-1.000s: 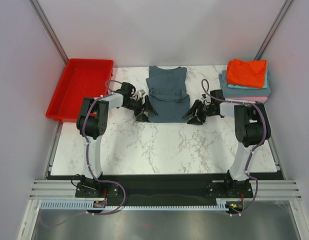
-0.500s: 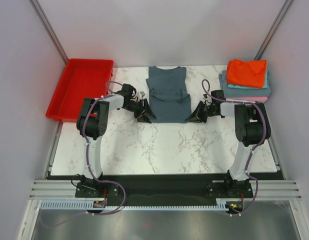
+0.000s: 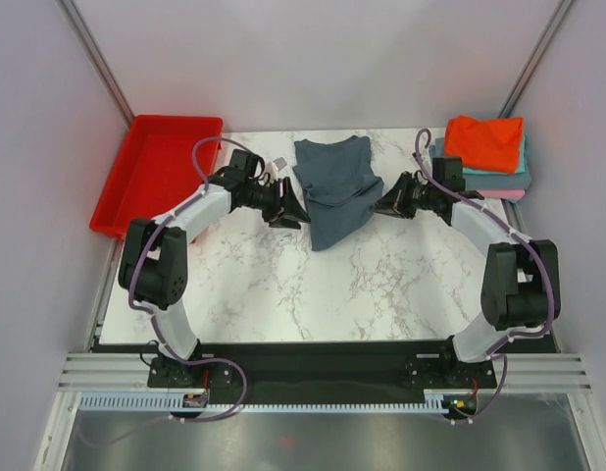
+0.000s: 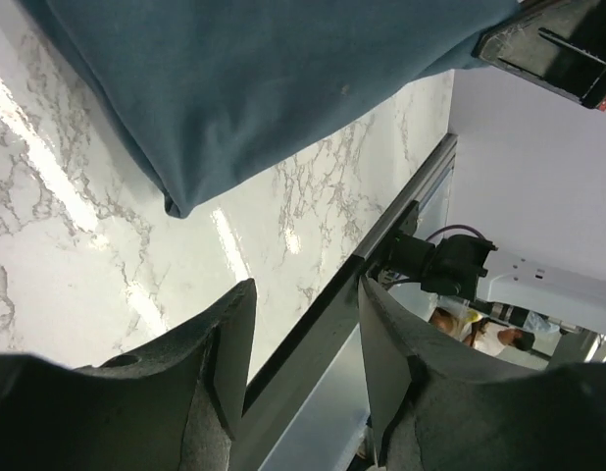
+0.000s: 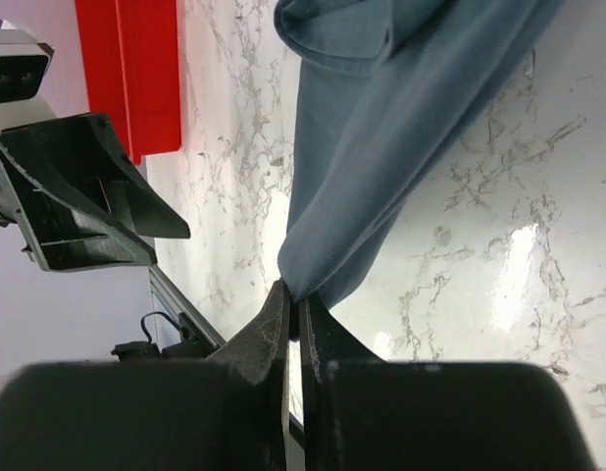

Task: Fold and stack the t-shirts
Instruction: Fold the tshirt

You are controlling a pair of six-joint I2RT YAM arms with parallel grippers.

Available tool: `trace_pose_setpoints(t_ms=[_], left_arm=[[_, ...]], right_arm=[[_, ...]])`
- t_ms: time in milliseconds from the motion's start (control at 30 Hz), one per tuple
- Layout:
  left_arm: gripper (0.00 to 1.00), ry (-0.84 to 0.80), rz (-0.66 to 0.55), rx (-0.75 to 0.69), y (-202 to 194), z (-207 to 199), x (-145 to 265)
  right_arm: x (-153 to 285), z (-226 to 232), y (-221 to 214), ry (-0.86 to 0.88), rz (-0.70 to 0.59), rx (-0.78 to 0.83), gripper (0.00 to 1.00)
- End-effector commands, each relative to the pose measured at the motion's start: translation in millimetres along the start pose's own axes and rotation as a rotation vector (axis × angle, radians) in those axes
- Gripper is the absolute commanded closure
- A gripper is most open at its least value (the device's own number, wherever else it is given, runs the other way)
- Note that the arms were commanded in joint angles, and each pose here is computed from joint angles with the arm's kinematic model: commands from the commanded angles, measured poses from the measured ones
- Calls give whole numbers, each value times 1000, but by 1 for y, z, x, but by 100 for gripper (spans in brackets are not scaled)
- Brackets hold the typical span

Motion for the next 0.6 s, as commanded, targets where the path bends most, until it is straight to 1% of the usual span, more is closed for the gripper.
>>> trace_pose_setpoints(t_ms=[0,67,133,167,200,333,500,567], left_arm=[[46,-6,13,0,-14,-6,4],[46,-3,24,11,-21,-4,4],[46,13,60,53,-36,8,-1],[70,77,33,116,-36,18,-7],[33,78,58,148,-47,25,-12],[31,61,104,218,-55,36,-28],[31,44,119,192,-40,34,-48],[31,47,136,198,-38,39,-59]], right_arm=[[7,3,-9,28,25,4,100],[7,-1,-11,20,35,13,100],[4,-11,-17,0,52,0,100],[2,-16,-19,-11,58,-5,100],[0,-21,-23,-23,69,-15,100],[-3,-31,-29,-39,96,-32,100],[-5,-34,-28,-43,103,-34,100],[-6,-33,-28,-45,98,-32,100]])
Point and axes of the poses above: each gripper's point midway between its finger pads, its own x axis back along the fingers, its own z axis along the line the jaws close on, y = z × x, the point moved 8 cm from there along x, back along the fingers, and after that the axes turned 8 degrees about -x, right-handed, at the moved point
